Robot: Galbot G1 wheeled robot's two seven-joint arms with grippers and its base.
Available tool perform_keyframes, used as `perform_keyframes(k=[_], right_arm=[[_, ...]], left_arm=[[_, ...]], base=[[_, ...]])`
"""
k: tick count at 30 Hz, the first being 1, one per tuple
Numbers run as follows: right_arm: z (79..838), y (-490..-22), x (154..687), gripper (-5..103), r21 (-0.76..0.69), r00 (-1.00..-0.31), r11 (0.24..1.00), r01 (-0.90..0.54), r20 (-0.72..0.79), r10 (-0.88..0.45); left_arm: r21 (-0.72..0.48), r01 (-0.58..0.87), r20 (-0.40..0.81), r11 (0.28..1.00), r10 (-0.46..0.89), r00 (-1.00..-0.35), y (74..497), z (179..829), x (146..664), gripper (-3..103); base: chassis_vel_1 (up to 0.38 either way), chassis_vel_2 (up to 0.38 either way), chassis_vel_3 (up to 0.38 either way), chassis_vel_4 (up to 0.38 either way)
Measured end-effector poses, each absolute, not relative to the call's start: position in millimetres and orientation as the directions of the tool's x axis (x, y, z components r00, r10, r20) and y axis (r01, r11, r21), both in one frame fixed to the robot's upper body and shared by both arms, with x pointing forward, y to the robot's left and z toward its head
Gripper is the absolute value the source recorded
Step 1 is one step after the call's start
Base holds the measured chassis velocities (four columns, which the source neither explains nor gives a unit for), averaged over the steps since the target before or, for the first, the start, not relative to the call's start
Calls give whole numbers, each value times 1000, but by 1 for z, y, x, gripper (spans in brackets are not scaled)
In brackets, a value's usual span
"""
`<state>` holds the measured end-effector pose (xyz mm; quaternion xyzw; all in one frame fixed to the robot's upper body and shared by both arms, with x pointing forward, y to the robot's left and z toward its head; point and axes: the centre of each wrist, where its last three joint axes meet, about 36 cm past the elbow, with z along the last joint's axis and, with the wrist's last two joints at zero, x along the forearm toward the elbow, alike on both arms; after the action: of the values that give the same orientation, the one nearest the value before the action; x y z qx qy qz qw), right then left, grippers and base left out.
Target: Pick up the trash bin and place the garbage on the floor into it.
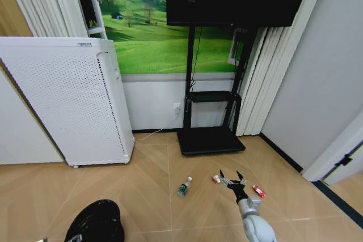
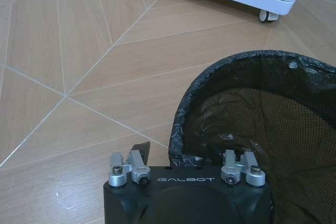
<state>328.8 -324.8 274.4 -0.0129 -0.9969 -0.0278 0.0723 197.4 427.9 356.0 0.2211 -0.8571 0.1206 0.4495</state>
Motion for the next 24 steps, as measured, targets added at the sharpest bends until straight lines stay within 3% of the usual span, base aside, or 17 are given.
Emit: perform_keyframes(k=[4, 5, 8, 12, 14, 17, 24], right_arm=[[276, -322, 330, 100, 50, -990, 998, 30, 141, 22], [276, -322, 330, 100, 50, -990, 998, 30, 141, 22], [278, -320, 332, 100, 49, -990, 998, 33, 138, 26], [280, -318, 333, 100, 50, -990, 998, 37, 139, 30], [281, -316, 334, 100, 52, -990, 998, 40, 139, 33], [281, -315, 334, 100, 53, -990, 998, 44, 139, 37], [280, -315, 332, 100, 52, -988, 997, 54, 145, 46]], left_arm=[[-15, -490, 824, 872, -267, -501, 430, 355, 200, 47], [-15, -490, 824, 872, -267, -501, 430, 355, 200, 47], [-30, -489, 822, 872, -257, -508, 432, 353, 203, 32], [-32, -485, 819, 874, -255, -514, 432, 353, 207, 21], [-32, -478, 816, 878, -253, -520, 432, 353, 211, 10], [-28, -470, 812, 882, -254, -525, 432, 353, 215, 3], [-31, -451, 808, 892, -244, -537, 429, 351, 226, 3]], base=[[0, 0, 0, 0], [0, 0, 0, 0], [0, 0, 0, 0], [0, 0, 0, 0], [0, 0, 0, 0], [0, 0, 0, 0], [0, 0, 0, 0]])
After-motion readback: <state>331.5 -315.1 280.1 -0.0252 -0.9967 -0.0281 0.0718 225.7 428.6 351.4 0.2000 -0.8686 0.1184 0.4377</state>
